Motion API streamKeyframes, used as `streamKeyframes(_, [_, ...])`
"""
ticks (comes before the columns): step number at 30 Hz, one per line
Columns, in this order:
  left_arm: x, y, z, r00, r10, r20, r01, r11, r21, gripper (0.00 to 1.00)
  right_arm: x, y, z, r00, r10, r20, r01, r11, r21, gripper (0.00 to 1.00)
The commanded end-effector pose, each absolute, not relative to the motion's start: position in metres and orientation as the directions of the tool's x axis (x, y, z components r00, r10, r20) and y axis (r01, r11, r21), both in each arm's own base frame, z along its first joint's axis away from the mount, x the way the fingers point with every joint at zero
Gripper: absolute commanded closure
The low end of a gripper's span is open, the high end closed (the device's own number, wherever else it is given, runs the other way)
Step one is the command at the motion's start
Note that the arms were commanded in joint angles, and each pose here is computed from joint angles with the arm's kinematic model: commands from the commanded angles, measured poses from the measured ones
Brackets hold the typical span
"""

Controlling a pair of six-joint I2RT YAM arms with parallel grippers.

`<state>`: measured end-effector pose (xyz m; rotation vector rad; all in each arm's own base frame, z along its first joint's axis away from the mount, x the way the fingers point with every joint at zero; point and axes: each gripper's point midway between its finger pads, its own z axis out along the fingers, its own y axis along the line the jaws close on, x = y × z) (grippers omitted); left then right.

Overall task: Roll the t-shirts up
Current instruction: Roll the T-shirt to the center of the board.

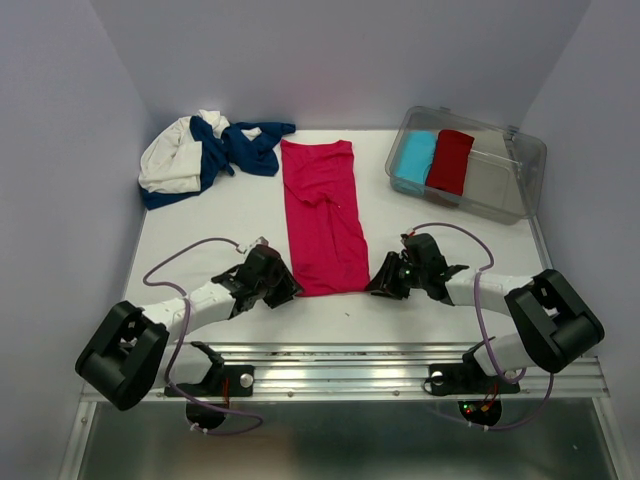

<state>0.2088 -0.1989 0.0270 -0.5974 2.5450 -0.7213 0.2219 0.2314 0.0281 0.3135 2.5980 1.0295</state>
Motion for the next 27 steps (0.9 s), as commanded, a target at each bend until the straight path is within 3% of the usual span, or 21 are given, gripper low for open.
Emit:
streamKeyframes(1, [0.217,-0.200,0.028,-0.804,-0.516,-0.295,-0.289,0.773,-0.565,0.51,0.224,0.232,0.027,-0.922,0.317,-0.221,0.082,0.719,0.690,0.65])
streamKeyframes(9, [0.227,-0.208,0.032,-0.814,-0.499,-0.299,-0.274,0.782,-0.559,0.80,0.229,0.234,0.027,-0.919,0.330,-0.216,0.094,0.716,0.692,0.66])
streamKeyframes(14, [0.223,-0.206,0.026,-0.819,-0.493,-0.294,-0.282,0.791,-0.543,1.00,0.237,0.238,0.034,-0.912,0.342,-0.227,0.089,0.704,0.704,0.79])
streamKeyframes(19, [0.219,-0.202,0.025,-0.818,-0.497,-0.290,-0.287,0.790,-0.542,1.00,0.241,0.239,0.035,-0.907,0.347,-0.238,0.087,0.707,0.702,0.99])
streamKeyframes(27, [0.213,-0.198,0.032,-0.828,-0.467,-0.311,-0.251,0.803,-0.540,1.00,0.241,0.239,0.048,-0.901,0.342,-0.266,0.054,0.699,0.713,0.99])
